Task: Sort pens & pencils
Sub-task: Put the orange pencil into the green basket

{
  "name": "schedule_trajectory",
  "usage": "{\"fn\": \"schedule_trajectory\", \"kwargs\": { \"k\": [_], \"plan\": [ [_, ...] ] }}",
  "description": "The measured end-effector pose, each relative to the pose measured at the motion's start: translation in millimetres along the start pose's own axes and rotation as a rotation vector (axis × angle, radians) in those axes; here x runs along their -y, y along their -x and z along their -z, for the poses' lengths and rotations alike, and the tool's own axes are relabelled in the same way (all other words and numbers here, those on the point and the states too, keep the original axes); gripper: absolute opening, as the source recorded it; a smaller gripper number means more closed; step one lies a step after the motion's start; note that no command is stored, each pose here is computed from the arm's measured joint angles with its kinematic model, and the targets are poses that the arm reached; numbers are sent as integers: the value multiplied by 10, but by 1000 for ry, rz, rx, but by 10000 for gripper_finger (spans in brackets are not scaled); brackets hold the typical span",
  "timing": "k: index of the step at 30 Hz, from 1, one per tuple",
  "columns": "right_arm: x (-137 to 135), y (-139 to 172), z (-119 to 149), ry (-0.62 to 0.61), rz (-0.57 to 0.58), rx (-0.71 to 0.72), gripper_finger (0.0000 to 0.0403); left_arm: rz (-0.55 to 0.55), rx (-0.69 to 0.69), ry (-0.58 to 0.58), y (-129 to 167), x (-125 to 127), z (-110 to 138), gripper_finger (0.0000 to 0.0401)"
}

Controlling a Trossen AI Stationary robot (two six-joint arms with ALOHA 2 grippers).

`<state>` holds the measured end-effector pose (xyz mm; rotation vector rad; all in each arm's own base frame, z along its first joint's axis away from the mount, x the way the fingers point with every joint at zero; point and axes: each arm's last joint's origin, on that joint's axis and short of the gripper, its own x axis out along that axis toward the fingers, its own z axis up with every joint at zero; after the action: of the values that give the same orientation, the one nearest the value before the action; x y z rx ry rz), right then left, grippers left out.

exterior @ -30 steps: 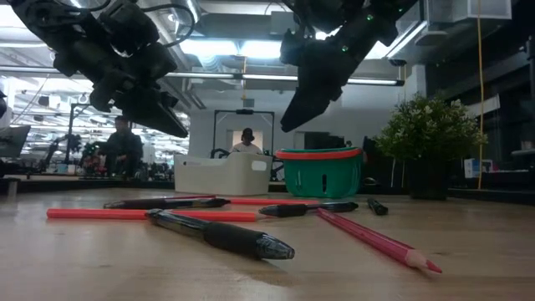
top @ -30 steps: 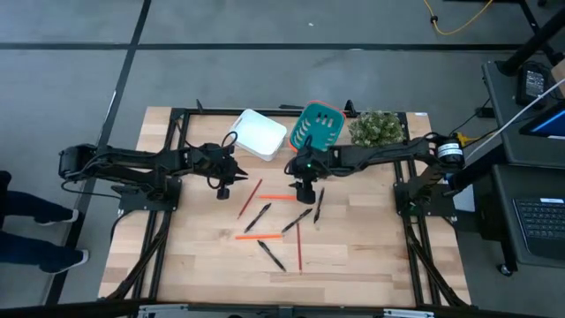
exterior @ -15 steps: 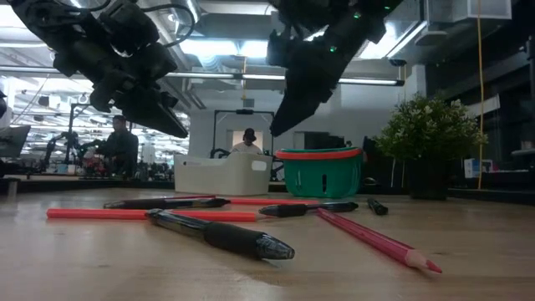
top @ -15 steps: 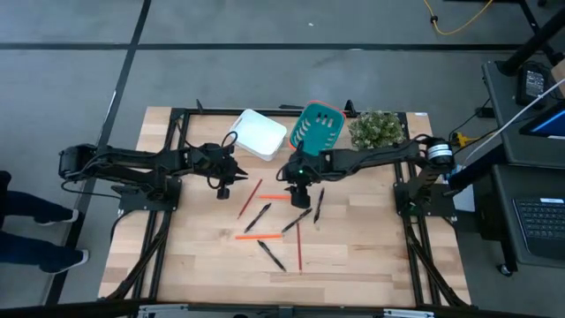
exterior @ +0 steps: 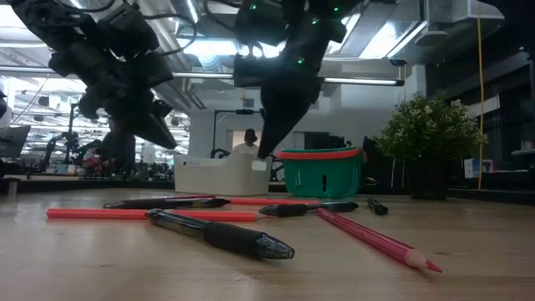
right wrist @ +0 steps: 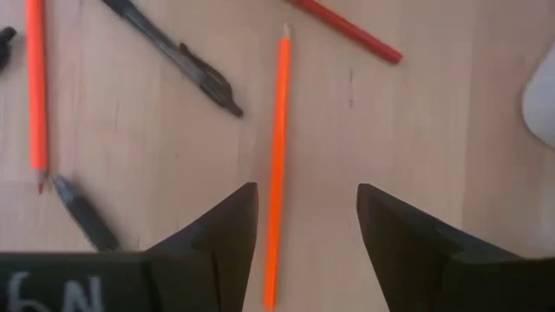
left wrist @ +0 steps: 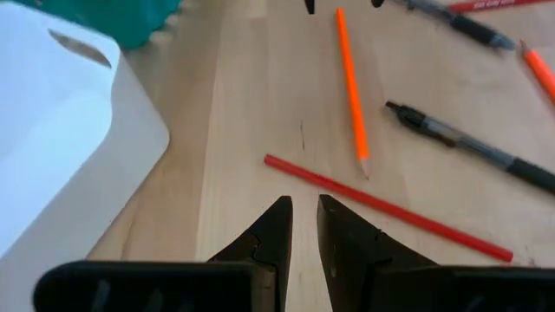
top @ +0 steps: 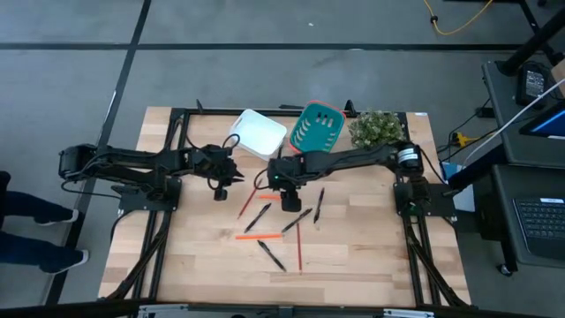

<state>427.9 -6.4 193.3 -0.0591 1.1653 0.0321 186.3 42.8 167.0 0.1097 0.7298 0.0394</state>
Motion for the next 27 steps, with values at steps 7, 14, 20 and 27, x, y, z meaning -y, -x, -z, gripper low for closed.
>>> {"fn": "schedule_trajectory", "kwargs": {
  "k": [7,14,20,27],
  "plan": [
    [-2,-156,23,3,-4,-45,198,-7,-51,6,1,6,47,53],
    [-2,-214,28,3,-4,-49,198,-2,-73,8,2,12,68,53],
    [-3,-314,33,-15,-4,-53,198,1,-87,9,3,15,81,53],
    [-3,-390,42,-20,-4,-53,198,-77,-154,7,10,0,131,53]
  ]
}}
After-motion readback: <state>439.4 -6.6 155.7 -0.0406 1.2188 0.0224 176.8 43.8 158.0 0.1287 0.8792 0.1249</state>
